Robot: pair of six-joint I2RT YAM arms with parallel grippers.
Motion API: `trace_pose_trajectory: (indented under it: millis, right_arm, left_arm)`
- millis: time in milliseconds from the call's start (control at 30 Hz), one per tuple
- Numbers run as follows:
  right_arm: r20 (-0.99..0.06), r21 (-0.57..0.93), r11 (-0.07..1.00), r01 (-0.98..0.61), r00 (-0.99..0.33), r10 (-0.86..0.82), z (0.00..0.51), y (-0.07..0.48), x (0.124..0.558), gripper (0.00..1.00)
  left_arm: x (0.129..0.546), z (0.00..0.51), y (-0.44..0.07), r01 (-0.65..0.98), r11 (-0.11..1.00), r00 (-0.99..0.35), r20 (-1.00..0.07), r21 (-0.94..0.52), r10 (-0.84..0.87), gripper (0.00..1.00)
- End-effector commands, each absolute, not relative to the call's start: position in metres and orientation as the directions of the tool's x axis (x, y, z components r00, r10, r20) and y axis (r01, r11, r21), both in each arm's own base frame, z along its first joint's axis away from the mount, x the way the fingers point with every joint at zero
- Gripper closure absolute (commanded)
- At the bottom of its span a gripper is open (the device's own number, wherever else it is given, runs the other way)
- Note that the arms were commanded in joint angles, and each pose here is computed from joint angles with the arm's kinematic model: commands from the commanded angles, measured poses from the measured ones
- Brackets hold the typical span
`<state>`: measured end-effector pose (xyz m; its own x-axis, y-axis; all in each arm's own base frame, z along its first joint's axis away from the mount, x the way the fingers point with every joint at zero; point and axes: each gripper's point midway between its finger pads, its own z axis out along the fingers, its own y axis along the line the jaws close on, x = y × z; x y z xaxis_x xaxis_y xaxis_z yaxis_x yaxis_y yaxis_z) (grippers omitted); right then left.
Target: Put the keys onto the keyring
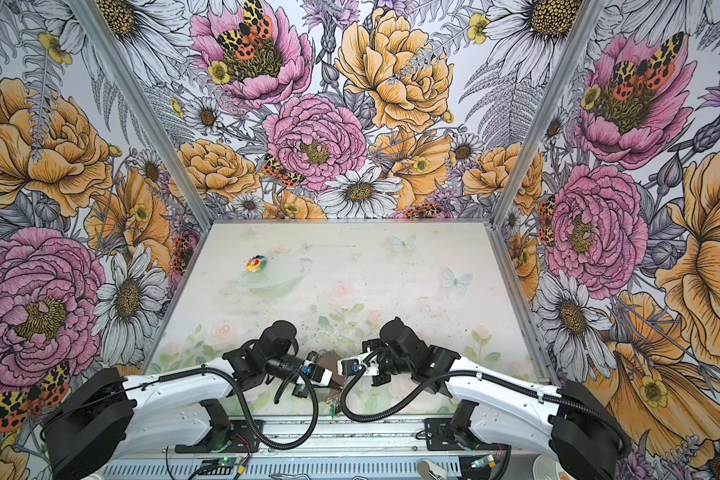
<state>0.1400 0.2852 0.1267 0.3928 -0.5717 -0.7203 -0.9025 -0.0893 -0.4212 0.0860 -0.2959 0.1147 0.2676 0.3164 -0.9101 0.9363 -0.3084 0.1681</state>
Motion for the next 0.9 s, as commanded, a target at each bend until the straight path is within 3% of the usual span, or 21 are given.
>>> trace_pose_trajectory:
  millis: [0, 433, 867]
  right_arm:
    - [-0.744, -0.463, -0.047, -0.885, 0.416, -0.523, 0.152, 0.29, 0.142, 1.0]
    - [-0.807, -0.396, 0.104, -0.912, 0.292, -0.514, 0.158, 0.29, 0.149, 1.0]
    - [-0.823, -0.352, 0.021, -0.936, 0.298, -0.484, 0.157, 0.293, 0.136, 1.0]
  left_arm:
    - [0.097, 0.127, -0.3, 0.929, -0.264, 0.331, -0.899, 0.258, 0.287, 1.0]
    - [0.149, 0.149, -0.283, 0.945, -0.054, 0.326, -0.907, 0.324, 0.268, 1.0]
    - [0.133, 0.141, -0.285, 0.948, -0.14, 0.314, -0.914, 0.287, 0.256, 1.0]
